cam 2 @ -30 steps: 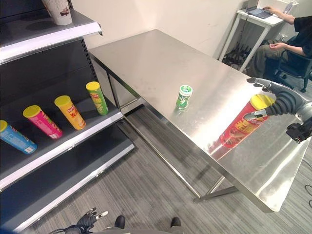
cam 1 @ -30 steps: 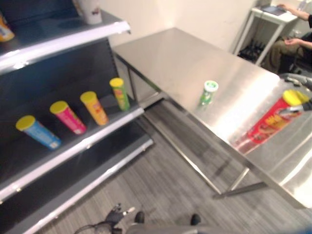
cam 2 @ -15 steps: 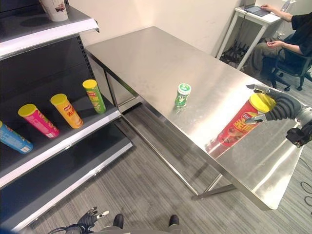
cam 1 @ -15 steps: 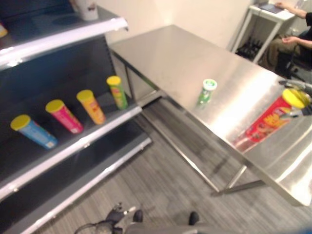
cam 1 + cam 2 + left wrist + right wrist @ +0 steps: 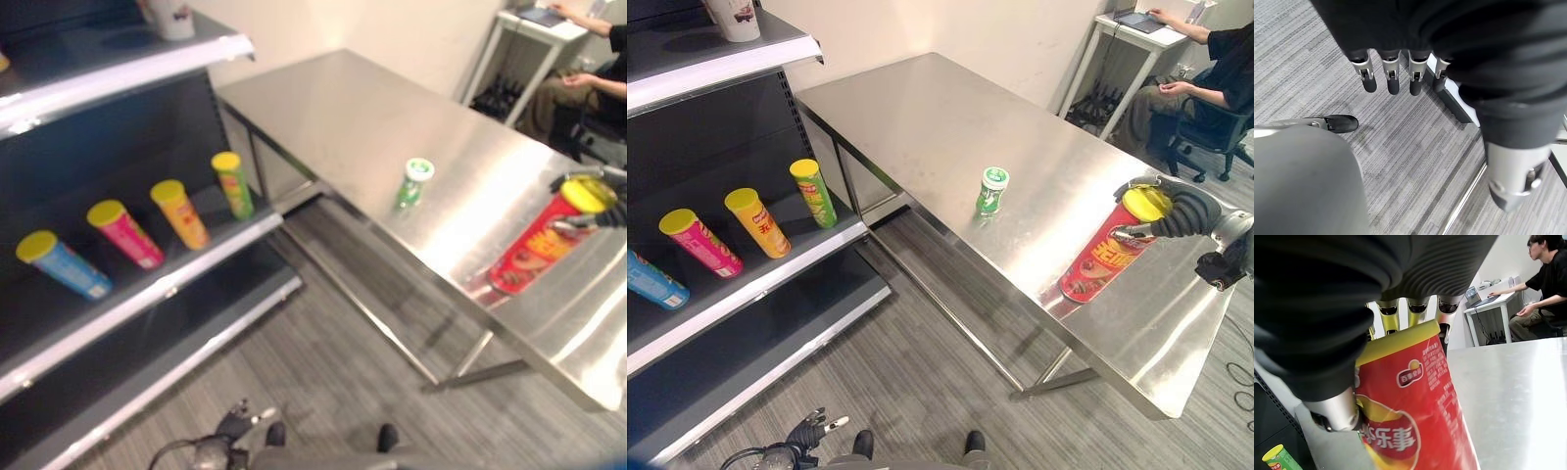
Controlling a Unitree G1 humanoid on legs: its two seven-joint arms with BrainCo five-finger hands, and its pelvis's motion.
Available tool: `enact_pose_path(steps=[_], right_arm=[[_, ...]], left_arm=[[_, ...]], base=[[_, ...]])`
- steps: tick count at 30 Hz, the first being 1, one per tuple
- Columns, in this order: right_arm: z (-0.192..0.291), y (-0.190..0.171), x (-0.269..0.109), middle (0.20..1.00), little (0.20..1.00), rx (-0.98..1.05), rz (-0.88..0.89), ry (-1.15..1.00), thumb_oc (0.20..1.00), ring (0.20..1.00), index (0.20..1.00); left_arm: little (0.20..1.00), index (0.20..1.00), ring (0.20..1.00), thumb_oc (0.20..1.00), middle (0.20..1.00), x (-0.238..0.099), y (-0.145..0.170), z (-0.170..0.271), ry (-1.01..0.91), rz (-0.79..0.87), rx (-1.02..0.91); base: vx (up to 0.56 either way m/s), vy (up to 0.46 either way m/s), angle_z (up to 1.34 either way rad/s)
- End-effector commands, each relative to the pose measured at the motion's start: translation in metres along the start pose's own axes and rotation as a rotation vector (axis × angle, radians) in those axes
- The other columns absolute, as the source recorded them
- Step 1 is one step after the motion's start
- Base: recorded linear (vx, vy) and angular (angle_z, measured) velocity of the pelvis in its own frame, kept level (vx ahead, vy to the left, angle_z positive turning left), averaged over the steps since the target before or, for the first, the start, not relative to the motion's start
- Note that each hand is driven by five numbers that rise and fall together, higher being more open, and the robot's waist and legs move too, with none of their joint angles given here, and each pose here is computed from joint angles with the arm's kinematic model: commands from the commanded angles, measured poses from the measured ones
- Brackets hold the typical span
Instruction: Put the goods on the table back onto the shelves and tidy them up.
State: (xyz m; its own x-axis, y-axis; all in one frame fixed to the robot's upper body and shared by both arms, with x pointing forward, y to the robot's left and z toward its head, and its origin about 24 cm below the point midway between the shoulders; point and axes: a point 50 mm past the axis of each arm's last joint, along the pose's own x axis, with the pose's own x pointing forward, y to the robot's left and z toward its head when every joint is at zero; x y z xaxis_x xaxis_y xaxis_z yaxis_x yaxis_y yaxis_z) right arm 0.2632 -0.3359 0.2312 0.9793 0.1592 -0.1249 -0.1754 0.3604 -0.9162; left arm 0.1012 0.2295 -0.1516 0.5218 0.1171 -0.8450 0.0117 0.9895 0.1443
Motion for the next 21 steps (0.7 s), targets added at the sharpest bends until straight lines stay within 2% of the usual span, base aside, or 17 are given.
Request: enact_pose_path(steps=[1,7,11,12,13,15,21], right_arm=[[0.005,-0.001,0.002,0.200,0.200,-0.036,0.020,-0.017,0.200,0.200,0.200],[0.018,-0.014,0.005,0.200,0.200,0.019,-0.085,-0.100,0.200,0.200,0.200],[0.046,-0.047,-0.005,0.200,0.200,0.185,-0.320,-0.323,0.200,0.200,0.200],[0.046,-0.047,-0.006,0.200,0.200,0.186,-0.321,-0.322,0.200,0.200,0.200],[0.055,-0.061,-0.011,0.200,0.200,0.259,-0.435,-0.418,0.200,0.200,0.200],[0.064,-0.073,-0.018,0.200,0.200,0.299,-0.528,-0.500,0.200,0.200,0.200],[0.091,-0.078,-0.011,0.200,0.200,0.276,-0.555,-0.613,0.200,0.200,0.200]], left_arm=[[1.000,1.000,1.000,1.000,1.000,0.005,0.012,0.022,-0.068,0.026,0.043],[1.000,1.000,1.000,1.000,1.000,0.005,0.015,0.026,-0.084,0.041,0.033],[1.000,1.000,1.000,1.000,1.000,0.004,0.020,0.027,-0.098,0.062,0.009],[1.000,1.000,1.000,1.000,1.000,0.004,0.020,0.027,-0.098,0.062,0.010],[1.000,1.000,1.000,1.000,1.000,0.003,0.021,0.025,-0.098,0.068,-0.005],[1.000,1.000,1.000,1.000,1.000,0.001,0.026,0.022,-0.092,0.088,-0.015],[1.000,1.000,1.000,1.000,1.000,-0.004,0.038,0.013,-0.081,0.136,-0.069]], base=[[0.00,-0.020,-0.05],[-0.01,-0.020,-0.02],[-0.01,-0.065,-0.03],[-0.01,-0.113,-0.02],[-0.01,-0.124,0.00],[-0.03,-0.149,0.07],[-0.05,-0.105,0.23]])
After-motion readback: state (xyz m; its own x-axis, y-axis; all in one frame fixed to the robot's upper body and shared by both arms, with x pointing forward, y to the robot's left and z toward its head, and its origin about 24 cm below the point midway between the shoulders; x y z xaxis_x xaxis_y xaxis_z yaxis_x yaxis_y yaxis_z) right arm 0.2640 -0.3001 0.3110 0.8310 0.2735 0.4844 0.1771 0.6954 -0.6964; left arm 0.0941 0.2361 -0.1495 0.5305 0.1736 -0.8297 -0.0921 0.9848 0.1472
